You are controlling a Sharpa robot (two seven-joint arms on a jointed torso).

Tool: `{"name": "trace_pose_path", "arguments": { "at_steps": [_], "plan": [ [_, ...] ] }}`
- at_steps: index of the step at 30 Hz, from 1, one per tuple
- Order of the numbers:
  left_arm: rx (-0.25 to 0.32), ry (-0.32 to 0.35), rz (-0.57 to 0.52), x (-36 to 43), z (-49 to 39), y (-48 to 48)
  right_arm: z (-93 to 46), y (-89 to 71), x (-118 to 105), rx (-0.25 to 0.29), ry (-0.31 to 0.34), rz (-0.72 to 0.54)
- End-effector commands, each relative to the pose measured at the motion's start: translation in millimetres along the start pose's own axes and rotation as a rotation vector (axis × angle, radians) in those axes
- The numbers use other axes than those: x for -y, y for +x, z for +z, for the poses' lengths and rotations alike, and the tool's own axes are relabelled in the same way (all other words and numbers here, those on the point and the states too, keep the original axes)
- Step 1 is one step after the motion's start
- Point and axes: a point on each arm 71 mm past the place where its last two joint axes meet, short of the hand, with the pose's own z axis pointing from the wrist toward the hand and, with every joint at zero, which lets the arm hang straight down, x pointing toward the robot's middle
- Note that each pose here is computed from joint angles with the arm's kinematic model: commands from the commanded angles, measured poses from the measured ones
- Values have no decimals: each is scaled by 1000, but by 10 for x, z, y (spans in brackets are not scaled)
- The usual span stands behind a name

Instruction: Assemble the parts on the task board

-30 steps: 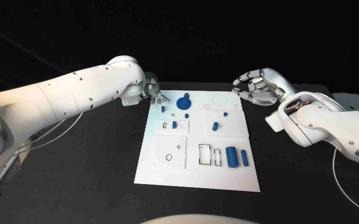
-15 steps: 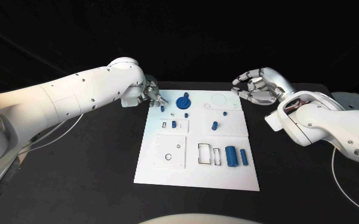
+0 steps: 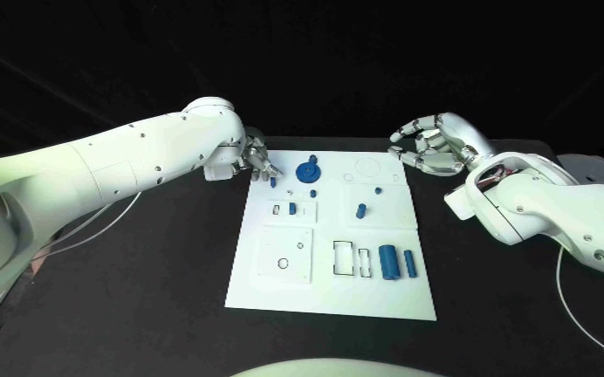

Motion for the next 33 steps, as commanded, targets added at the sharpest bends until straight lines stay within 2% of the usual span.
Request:
{"name": "trace_pose_path", "arguments": {
  "at_steps": [1, 14, 33],
  "plan": [
    [-18, 4, 7, 16, 9, 19, -1, 17, -7, -14, -7, -1],
    [-21, 7, -7, 35, 42, 49, -2, 19, -10, -16, -7, 0],
    [-28, 18, -25, 48, 45, 59, -2, 19, -10, -16, -8, 0]
  ]
}}
